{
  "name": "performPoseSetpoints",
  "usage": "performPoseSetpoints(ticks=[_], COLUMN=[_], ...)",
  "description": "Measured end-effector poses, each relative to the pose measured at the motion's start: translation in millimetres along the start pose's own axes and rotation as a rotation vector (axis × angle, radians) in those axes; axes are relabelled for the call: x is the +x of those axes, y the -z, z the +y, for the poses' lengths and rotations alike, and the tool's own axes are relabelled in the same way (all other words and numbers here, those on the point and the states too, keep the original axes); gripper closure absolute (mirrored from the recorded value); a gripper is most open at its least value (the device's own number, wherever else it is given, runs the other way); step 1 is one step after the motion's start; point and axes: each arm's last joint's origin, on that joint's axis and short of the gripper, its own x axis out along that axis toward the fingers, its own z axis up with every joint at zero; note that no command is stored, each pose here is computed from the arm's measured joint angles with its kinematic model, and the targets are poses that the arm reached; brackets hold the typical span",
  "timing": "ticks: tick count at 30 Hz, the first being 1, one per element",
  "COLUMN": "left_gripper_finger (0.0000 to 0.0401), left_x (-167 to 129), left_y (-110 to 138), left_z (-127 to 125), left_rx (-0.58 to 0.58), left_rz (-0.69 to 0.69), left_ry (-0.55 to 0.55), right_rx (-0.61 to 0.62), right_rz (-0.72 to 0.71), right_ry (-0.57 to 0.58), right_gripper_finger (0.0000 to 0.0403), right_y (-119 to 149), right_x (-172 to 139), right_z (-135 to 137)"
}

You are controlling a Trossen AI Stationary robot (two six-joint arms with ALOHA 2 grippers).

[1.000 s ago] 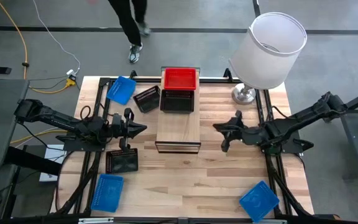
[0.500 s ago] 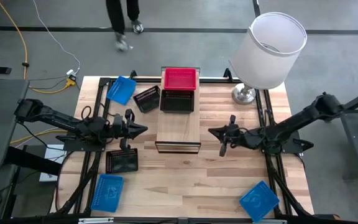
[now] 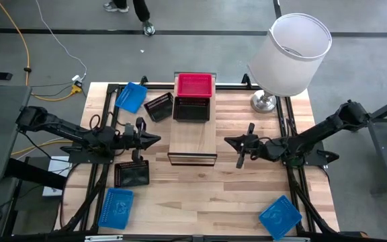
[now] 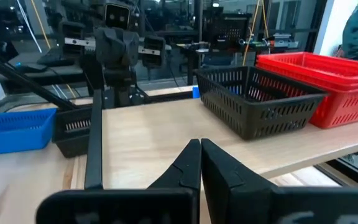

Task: Stack baskets on shelf by color
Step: Stack the top black bin on top of the black bin on the shelf

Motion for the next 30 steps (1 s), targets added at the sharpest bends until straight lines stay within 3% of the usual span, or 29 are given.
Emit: performPoseSetpoints(ticks=[2, 5, 13, 20, 25, 30], left_gripper_finger=[0.0395, 0.0379, 0.0324, 0.0276, 0.0255, 0.0252], left_x=[6, 20, 33, 26, 33, 46], left_y=[-7, -18, -54, -44, -23, 2], left_z=[-3, -7, -7, 14, 37, 57], left_rx=[0.044, 0.119, 0.437, 0.72, 0.82, 0.91], left_rz=[0.032, 0.195, 0.654, 1.046, 1.304, 1.504], left_ry=[-0.004, -0.045, -0.38, -0.496, -0.495, -0.348], right_rx=[0.004, 0.004, 0.007, 0.009, 0.009, 0.009], right_rz=[-0.005, -0.005, 0.002, 0.003, 0.003, 0.003], right_ry=[0.0, -0.001, -0.006, -0.015, -0.015, -0.015], right_gripper_finger=[0.0403, 0.0403, 0.0403, 0.0403, 0.0403, 0.0403], right_y=[-1, -1, 0, 0, 0, 0], right_x=[0, 0, 0, 0, 0, 0], right_z=[0, 0, 0, 0, 0, 0])
